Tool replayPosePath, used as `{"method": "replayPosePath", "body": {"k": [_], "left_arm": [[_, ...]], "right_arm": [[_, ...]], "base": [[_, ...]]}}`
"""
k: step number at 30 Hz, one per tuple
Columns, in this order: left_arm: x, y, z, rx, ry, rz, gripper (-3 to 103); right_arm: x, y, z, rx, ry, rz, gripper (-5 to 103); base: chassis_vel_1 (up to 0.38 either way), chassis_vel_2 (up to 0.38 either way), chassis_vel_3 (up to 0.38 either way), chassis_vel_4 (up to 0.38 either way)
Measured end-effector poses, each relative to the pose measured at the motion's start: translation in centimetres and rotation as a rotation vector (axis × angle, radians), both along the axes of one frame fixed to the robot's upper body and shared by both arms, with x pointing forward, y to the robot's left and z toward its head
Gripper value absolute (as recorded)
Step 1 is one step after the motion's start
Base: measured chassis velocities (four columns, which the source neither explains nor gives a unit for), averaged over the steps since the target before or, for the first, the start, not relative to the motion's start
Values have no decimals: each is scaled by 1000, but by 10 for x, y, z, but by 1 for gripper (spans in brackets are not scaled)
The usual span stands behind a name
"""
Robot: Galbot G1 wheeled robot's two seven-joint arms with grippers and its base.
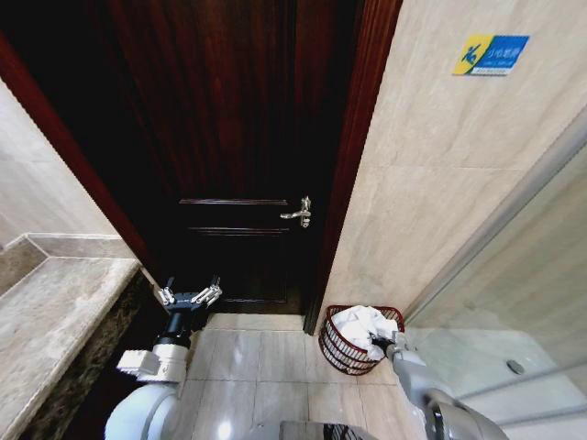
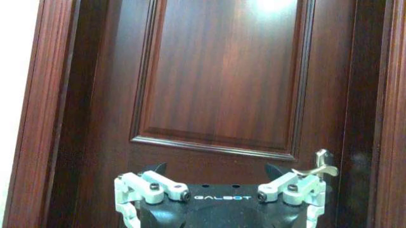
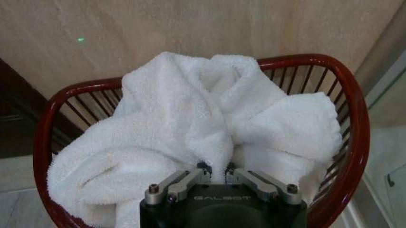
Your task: Discard the used towel into the hamper.
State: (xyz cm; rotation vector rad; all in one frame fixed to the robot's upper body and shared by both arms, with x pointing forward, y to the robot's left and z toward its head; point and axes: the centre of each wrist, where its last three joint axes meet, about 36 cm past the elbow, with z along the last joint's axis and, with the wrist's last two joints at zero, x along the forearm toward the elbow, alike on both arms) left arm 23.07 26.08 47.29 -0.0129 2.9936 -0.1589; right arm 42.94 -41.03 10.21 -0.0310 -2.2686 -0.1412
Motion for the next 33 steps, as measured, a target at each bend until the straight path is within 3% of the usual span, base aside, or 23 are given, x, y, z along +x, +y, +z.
{"method": "replayPosePath", "body": {"k": [6, 8, 10, 14, 17, 20, 23, 26, 29, 33], "left_arm": [[0, 0, 0, 0, 0, 0, 100], [0, 0, 0, 0, 0, 0, 100], [0, 0, 0, 0, 0, 0, 100], [0, 0, 0, 0, 0, 0, 100], [0, 0, 0, 0, 0, 0, 100], [0, 0, 0, 0, 0, 0, 100], [0, 0, 0, 0, 0, 0, 100], [0, 0, 0, 0, 0, 0, 100], [0, 0, 0, 0, 0, 0, 100], [0, 0, 0, 0, 0, 0, 100]], "right_arm": [[3, 8, 0, -11, 18, -3, 5], [4, 10, 0, -19, 19, -8, 10], [4, 14, -1, -26, 20, -10, 21], [5, 15, 0, -28, 14, -11, 32], [7, 15, 2, -27, 6, -10, 47], [8, 15, 2, -27, 1, -9, 53], [6, 18, 2, -28, -11, -6, 69], [3, 18, 1, -21, -20, 5, 75], [-13, 21, -2, 37, -84, 32, 91], [-23, 25, -3, 37, -137, 61, 99]], "base": [[0, 0, 0, 0], [0, 0, 0, 0], [0, 0, 0, 0], [0, 0, 0, 0], [0, 0, 0, 0], [0, 0, 0, 0], [0, 0, 0, 0], [0, 0, 0, 0], [0, 0, 0, 0], [0, 0, 0, 0]]}}
